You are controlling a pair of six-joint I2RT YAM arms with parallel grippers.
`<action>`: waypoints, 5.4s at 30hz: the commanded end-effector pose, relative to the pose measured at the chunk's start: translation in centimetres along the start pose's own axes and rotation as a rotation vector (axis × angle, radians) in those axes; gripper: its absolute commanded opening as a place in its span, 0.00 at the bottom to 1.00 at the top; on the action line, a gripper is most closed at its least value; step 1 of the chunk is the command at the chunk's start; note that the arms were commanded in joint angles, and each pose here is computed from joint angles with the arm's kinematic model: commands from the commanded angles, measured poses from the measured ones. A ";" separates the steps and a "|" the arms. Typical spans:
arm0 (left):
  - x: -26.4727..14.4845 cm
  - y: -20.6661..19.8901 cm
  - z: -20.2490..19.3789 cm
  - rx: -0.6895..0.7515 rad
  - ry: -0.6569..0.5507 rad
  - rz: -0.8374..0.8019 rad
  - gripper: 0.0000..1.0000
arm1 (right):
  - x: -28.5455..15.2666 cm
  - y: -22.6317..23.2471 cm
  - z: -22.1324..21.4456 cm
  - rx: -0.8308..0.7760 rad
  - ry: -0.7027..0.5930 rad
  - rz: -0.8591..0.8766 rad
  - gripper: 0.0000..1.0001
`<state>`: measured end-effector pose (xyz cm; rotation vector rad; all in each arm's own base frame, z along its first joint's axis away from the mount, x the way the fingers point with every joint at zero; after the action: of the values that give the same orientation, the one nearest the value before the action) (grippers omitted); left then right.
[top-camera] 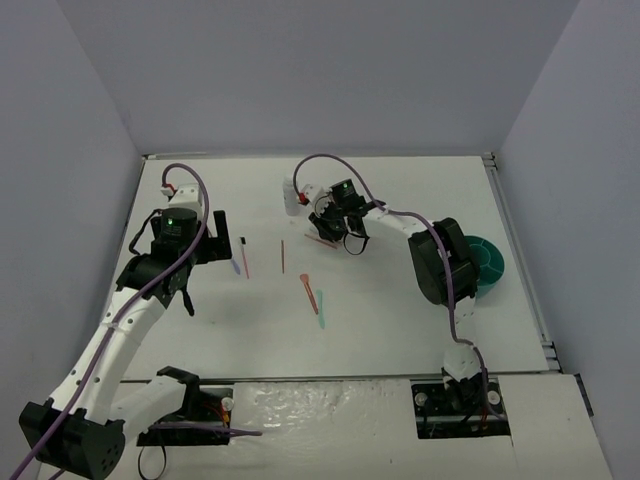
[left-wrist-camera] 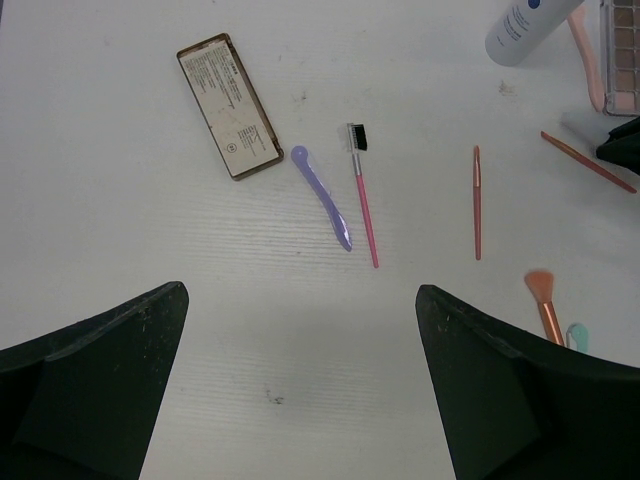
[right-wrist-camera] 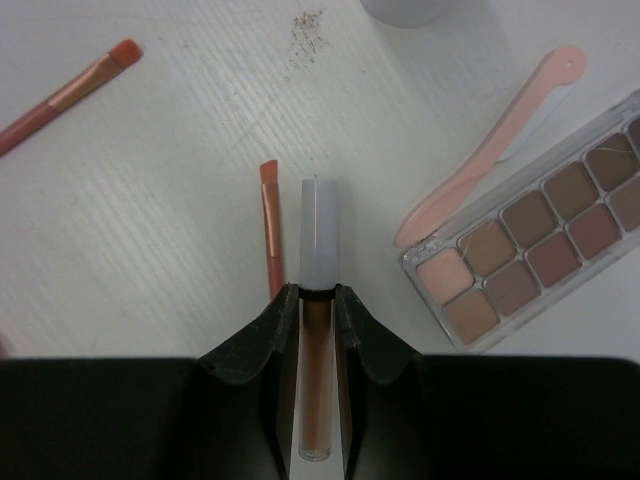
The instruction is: Organize the makeup
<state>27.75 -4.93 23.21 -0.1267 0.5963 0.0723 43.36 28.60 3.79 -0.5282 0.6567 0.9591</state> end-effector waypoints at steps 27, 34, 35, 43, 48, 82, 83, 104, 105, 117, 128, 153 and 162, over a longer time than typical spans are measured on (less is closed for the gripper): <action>-2.6 -0.7 3.0 -0.075 -0.130 -0.089 0.97 | -35.0 -3.0 -8.2 0.537 -0.604 -1.167 0.00; -2.9 -0.5 3.1 -0.079 -0.148 -0.085 0.97 | -34.9 -3.2 -11.0 0.509 -0.585 -1.245 0.00; -2.9 -0.5 3.1 -0.079 -0.148 -0.085 0.97 | -34.9 -3.4 -11.4 0.502 -0.582 -1.251 0.00; -2.8 -0.5 2.9 -0.078 -0.143 -0.086 0.97 | -34.2 -6.3 -13.3 0.483 -0.612 -1.159 0.00; -2.8 -0.4 2.9 -0.076 -0.144 -0.083 0.97 | -33.6 -6.6 -12.8 0.444 -0.647 -1.046 0.00; -3.6 -0.3 3.1 -0.082 -0.174 -0.097 0.97 | -33.0 -5.7 -15.9 0.531 -0.545 -1.054 0.15; -3.7 -0.3 3.1 -0.082 -0.176 -0.096 0.97 | -33.1 -5.8 -15.9 0.531 -0.544 -1.058 0.16; -4.1 -0.1 3.2 -0.082 -0.192 -0.094 0.97 | -32.7 -5.6 -16.5 0.566 -0.530 -1.056 0.22; -4.1 -0.1 3.2 -0.082 -0.193 -0.094 0.97 | -32.8 -5.5 -16.4 0.565 -0.532 -1.050 0.22; -3.7 -0.2 2.9 -0.082 -0.177 -0.096 0.97 | -34.4 -5.5 -8.6 0.555 -0.624 -0.865 0.42; -1.6 -1.1 1.2 -0.077 -0.056 -0.110 0.97 | -29.8 -2.1 2.0 0.559 -0.526 -0.607 0.74; 12.1 -5.8 -3.0 -0.171 0.429 0.049 0.86 | -25.3 3.6 -1.5 0.535 -0.447 -0.463 1.00; 15.9 -6.2 -4.8 -0.131 0.525 0.112 0.63 | -25.6 3.7 -1.6 0.530 -0.478 -0.476 1.00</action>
<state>38.02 -11.19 9.38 -0.2449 1.1542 0.1651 28.44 14.46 17.86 0.0140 0.4214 0.3940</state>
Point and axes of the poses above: each gripper's point midway between its finger pads, its own x axis out along the fingers, its own y axis along the line the jaws close on, z = x × y, the point moved 2 cm from there along -x, back along the fingers, and after that the axes turned 3 degrees about -x, right-handed, at the moved point
